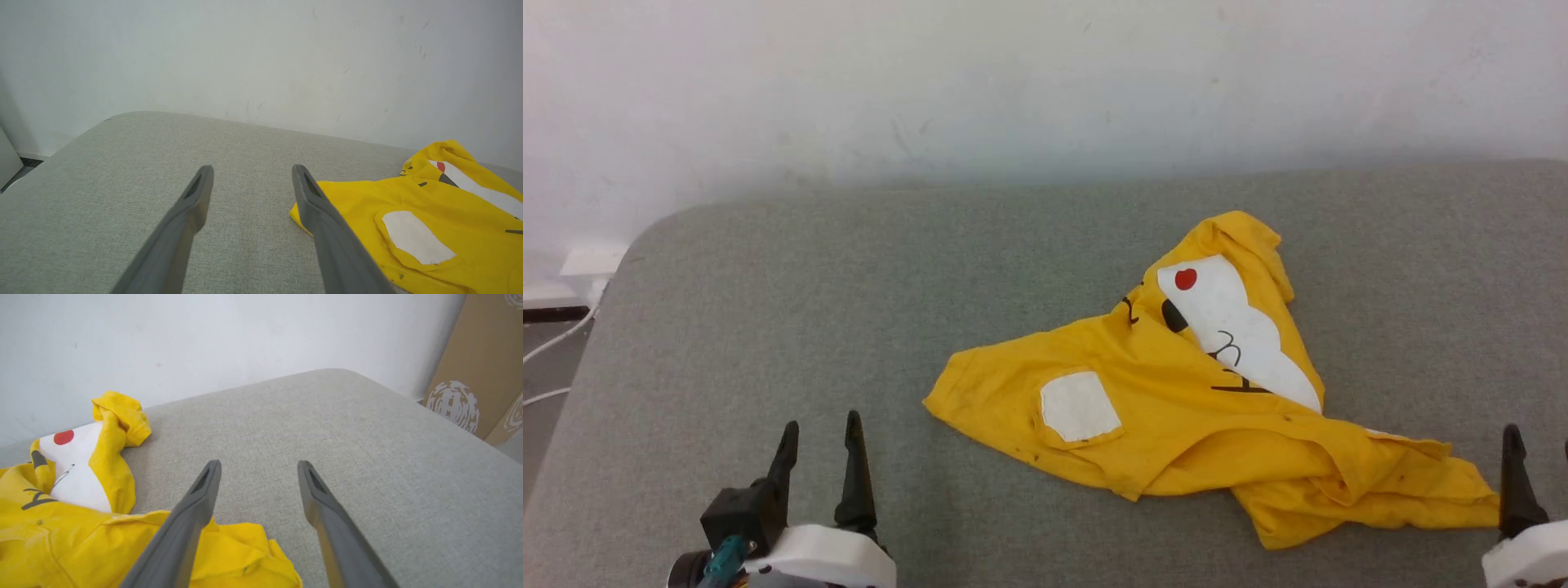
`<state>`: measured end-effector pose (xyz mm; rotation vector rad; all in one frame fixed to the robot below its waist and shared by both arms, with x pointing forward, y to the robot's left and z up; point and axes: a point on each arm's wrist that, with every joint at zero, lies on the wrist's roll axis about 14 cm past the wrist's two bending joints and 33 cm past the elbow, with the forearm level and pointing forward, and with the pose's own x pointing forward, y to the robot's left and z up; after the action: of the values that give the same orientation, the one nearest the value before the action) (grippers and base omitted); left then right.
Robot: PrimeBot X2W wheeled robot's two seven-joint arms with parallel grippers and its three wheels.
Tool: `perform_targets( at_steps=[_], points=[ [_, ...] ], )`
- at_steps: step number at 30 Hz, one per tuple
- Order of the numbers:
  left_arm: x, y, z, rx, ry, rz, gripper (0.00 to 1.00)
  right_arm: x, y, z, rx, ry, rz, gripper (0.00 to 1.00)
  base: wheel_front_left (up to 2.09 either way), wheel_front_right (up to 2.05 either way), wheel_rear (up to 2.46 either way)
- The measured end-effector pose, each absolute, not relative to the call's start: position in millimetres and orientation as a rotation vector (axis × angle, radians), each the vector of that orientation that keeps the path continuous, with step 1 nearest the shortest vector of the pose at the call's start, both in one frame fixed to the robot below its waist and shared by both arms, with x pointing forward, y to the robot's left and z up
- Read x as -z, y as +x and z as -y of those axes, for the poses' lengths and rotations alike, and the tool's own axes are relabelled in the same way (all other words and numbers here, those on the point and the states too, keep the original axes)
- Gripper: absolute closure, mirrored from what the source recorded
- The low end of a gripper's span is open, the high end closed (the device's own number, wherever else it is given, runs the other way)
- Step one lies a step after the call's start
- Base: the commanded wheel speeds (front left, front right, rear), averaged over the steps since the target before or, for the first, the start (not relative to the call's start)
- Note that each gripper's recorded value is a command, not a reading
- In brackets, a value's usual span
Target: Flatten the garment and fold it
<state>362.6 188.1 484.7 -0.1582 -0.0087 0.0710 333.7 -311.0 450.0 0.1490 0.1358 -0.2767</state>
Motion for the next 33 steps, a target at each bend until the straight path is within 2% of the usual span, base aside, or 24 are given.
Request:
perform_targets(
  at_steps=[9,16,22,28,33],
  points=[
    [-479,361,-185,-0.046,-0.13,-0.059,0.0,-501,335,243,0.101,0.077,0.026,0.0,0.0,0.0,0.0],
    [-468,396,-139,0.125,-0.107,-0.2,0.0,-518,327,203,-0.001,0.087,0.05,0.0,0.0,0.0,0.0],
    [-432,419,-105,0.247,-0.036,-0.444,0.0,-526,327,186,-0.042,0.098,0.061,0.0,0.0,0.0,0.0],
    [-385,415,-85,0.334,0.072,-0.72,0.0,-519,324,192,-0.016,0.104,0.028,0.0,0.0,0.0,0.0],
    [-377,422,-80,0.385,0.213,-0.837,0.0,-512,322,199,0.012,0.119,0.005,0.0,0.0,0.0,0.0]
  ],
)
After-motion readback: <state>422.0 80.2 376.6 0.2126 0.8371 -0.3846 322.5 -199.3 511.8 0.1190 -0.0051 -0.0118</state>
